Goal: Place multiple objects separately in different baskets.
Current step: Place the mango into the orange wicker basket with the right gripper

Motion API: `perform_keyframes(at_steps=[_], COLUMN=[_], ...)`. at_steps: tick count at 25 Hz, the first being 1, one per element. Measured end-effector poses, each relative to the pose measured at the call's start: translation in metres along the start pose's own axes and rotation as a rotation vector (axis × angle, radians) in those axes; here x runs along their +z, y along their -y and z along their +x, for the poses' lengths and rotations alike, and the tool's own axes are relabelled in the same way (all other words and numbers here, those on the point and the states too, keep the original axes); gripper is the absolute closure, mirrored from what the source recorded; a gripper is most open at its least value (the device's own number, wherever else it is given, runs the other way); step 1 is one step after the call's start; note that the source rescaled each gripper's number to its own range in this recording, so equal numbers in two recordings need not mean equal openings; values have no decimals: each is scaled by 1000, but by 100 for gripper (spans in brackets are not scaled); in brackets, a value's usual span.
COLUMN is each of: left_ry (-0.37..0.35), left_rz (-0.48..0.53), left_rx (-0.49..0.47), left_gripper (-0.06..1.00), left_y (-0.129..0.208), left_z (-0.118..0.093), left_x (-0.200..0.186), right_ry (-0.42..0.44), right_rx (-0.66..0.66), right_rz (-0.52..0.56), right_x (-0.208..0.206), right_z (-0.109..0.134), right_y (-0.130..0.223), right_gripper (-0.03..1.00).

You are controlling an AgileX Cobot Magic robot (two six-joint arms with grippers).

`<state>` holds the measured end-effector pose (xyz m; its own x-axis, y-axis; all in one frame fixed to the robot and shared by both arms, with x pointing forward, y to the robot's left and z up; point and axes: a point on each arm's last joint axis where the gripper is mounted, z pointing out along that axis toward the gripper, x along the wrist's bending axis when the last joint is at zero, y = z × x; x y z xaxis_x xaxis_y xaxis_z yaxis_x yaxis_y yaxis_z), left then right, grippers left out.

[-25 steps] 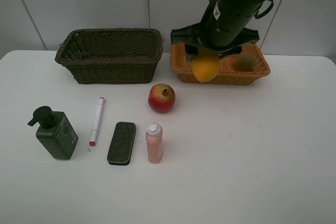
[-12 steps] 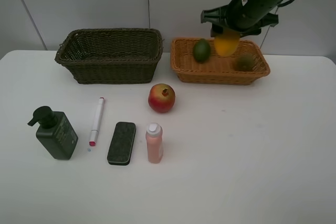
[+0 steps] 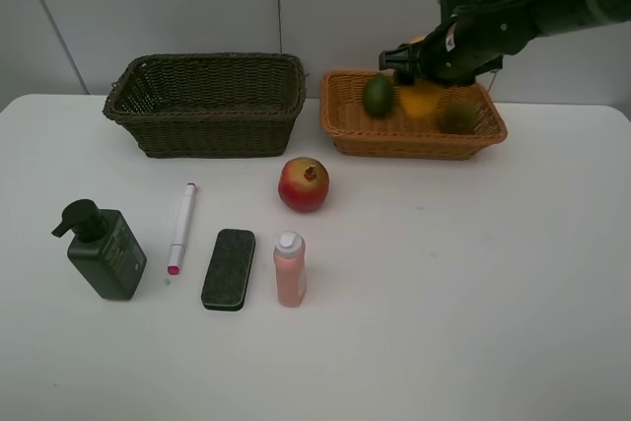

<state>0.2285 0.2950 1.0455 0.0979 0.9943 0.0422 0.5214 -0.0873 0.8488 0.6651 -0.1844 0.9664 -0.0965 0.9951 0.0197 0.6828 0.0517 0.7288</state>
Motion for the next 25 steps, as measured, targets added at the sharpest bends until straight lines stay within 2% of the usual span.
perform_keyframes(at_steps=[9, 25], left_ry=[0, 0], left_rz=[0, 0], left_rx=[0, 0], left_gripper=[-6, -6], left_y=[0, 0], left_z=[0, 0], left_x=[0, 0], right_ry=[-19, -34], right_rx=[0, -9], right_rz=[-38, -31], right_x=[14, 26], right_z=[-11, -10], right_y=[2, 9], right_gripper=[73, 73])
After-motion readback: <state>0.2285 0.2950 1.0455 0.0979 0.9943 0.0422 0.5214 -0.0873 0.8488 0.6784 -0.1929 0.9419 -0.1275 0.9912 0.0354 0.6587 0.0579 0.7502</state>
